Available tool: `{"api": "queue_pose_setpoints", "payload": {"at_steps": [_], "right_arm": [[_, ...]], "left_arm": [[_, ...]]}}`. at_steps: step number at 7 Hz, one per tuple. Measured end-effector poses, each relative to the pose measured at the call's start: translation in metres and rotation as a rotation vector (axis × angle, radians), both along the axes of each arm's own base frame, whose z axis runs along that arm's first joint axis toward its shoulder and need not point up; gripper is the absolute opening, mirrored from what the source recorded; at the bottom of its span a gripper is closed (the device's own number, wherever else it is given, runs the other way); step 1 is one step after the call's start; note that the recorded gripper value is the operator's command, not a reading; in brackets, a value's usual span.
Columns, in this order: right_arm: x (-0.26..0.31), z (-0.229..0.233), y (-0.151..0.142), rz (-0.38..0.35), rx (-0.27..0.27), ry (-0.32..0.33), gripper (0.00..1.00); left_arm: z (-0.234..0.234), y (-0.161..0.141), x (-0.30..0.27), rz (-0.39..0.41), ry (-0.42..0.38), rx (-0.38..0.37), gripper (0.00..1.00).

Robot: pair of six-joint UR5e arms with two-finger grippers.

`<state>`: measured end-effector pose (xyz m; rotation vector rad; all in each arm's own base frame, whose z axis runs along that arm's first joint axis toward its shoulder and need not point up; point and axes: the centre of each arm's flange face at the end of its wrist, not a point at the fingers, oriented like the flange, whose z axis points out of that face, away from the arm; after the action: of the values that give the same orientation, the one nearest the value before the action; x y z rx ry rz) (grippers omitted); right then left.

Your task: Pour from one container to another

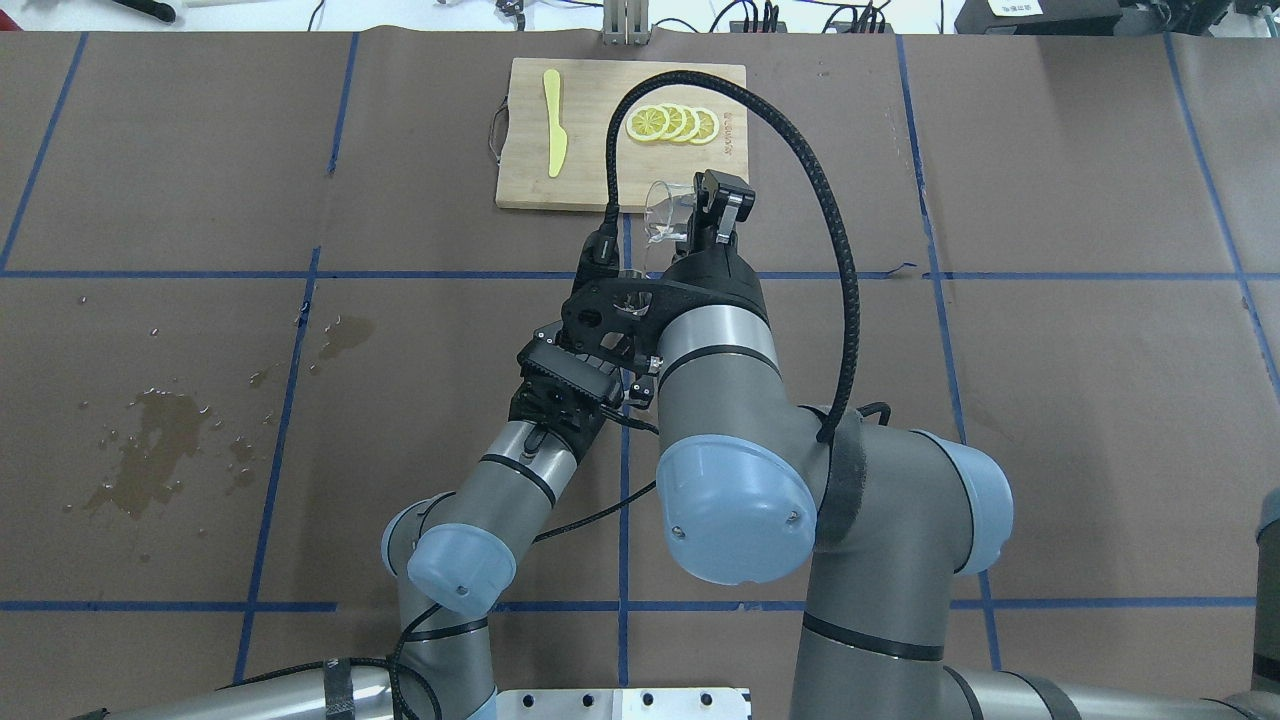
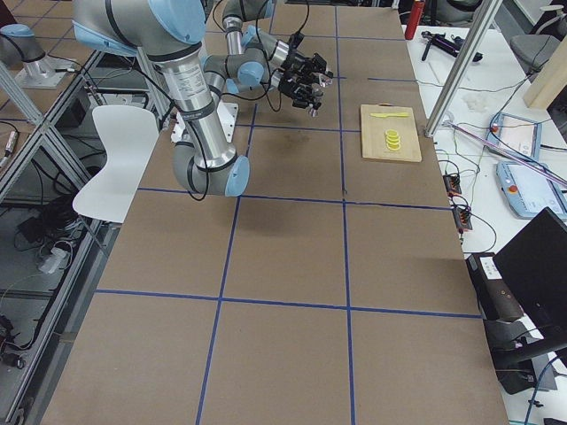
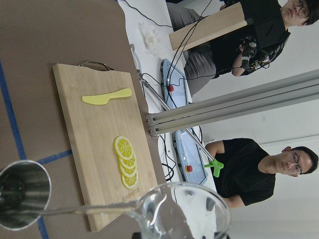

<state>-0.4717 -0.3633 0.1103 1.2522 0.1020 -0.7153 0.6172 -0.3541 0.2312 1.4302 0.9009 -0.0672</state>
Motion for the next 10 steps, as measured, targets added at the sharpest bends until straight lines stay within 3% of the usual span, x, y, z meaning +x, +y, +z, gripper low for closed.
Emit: {"api": "queue_pose_setpoints", "payload": {"at_steps": [10], "right_arm": [[0.003, -0.02, -0.001, -0.029, 0.021, 0.094, 0.0]], "left_arm": [[0.001, 0.001, 0.0, 0.001, -0.001, 0.0, 0.0]]}}
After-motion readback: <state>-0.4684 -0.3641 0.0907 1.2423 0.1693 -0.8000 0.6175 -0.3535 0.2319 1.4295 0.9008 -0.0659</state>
